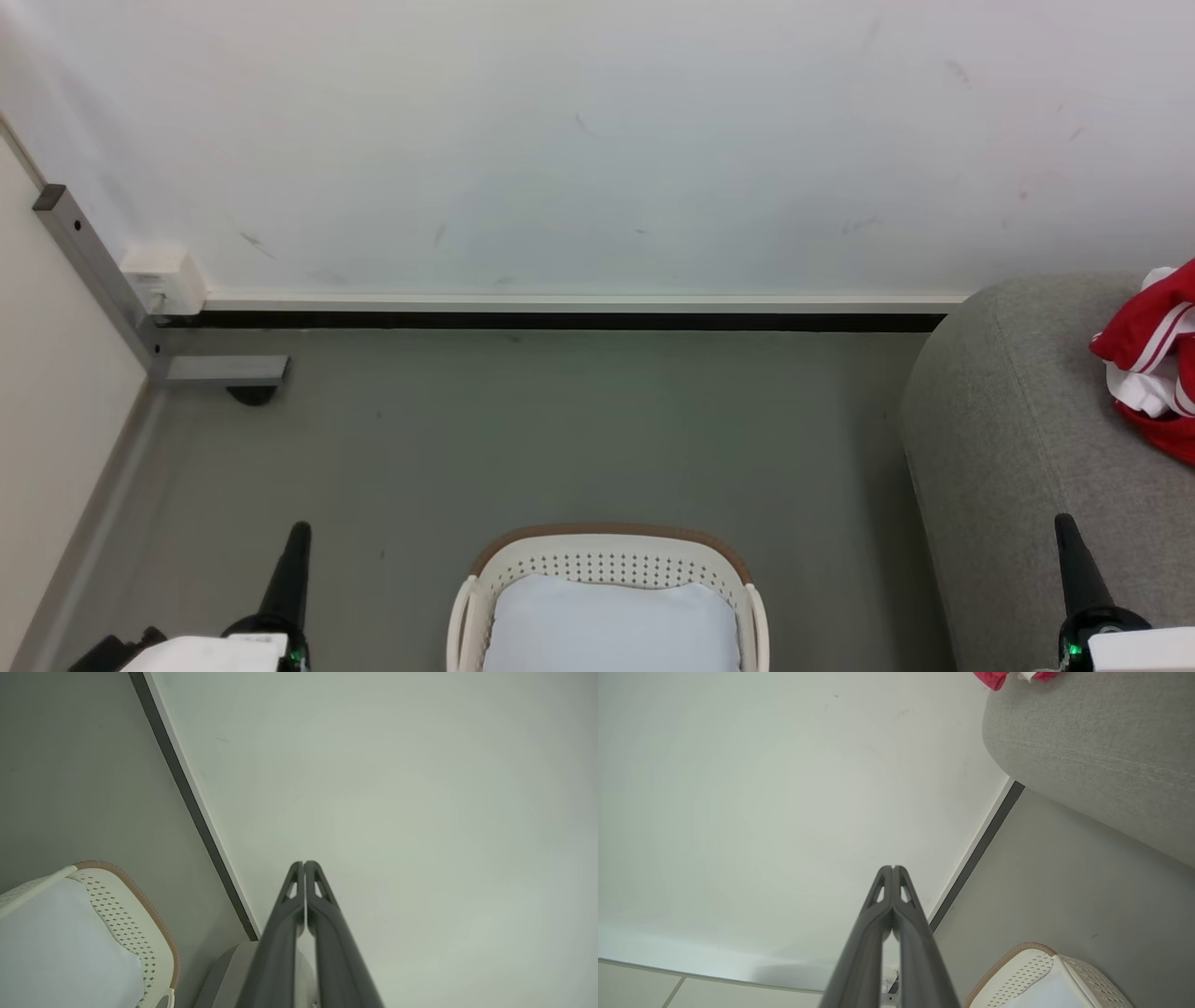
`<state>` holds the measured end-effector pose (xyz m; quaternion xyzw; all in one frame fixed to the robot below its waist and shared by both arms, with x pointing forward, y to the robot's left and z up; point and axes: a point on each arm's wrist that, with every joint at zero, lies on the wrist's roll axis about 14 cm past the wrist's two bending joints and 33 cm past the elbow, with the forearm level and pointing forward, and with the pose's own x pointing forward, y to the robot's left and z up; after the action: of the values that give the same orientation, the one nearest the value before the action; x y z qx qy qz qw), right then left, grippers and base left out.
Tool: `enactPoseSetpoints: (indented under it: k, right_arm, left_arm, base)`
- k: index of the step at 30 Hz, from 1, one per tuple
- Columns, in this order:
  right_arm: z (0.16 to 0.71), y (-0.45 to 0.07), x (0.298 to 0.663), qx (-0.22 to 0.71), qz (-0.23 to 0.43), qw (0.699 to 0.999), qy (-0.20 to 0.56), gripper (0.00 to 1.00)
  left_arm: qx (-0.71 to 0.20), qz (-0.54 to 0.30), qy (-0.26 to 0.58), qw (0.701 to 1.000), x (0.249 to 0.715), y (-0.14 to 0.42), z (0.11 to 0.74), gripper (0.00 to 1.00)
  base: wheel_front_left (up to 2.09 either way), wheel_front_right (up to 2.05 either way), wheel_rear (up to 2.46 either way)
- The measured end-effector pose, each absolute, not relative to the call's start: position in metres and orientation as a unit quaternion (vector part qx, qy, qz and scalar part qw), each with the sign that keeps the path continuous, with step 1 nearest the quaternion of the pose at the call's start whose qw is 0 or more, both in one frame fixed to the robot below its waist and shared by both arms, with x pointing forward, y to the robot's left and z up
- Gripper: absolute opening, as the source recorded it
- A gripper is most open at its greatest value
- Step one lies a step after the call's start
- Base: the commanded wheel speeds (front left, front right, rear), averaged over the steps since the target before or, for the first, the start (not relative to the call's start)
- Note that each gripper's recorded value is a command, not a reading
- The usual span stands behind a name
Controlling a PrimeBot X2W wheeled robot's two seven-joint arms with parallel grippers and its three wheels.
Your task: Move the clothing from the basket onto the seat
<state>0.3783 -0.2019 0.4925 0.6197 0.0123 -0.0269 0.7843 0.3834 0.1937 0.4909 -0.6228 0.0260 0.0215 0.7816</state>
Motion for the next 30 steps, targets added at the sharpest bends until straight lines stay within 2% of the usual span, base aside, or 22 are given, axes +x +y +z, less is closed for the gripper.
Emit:
enactPoseSetpoints:
  k: [30]
  right_arm:
    - [0.502,-0.199,0.387,0.701,-0.005,0.714,0.006,0.00]
  left_arm:
    - [-0.701,0.006,0.007,0.713,0.387,0.199,0.502,0.00]
  base:
    - [0.00,0.00,0.00]
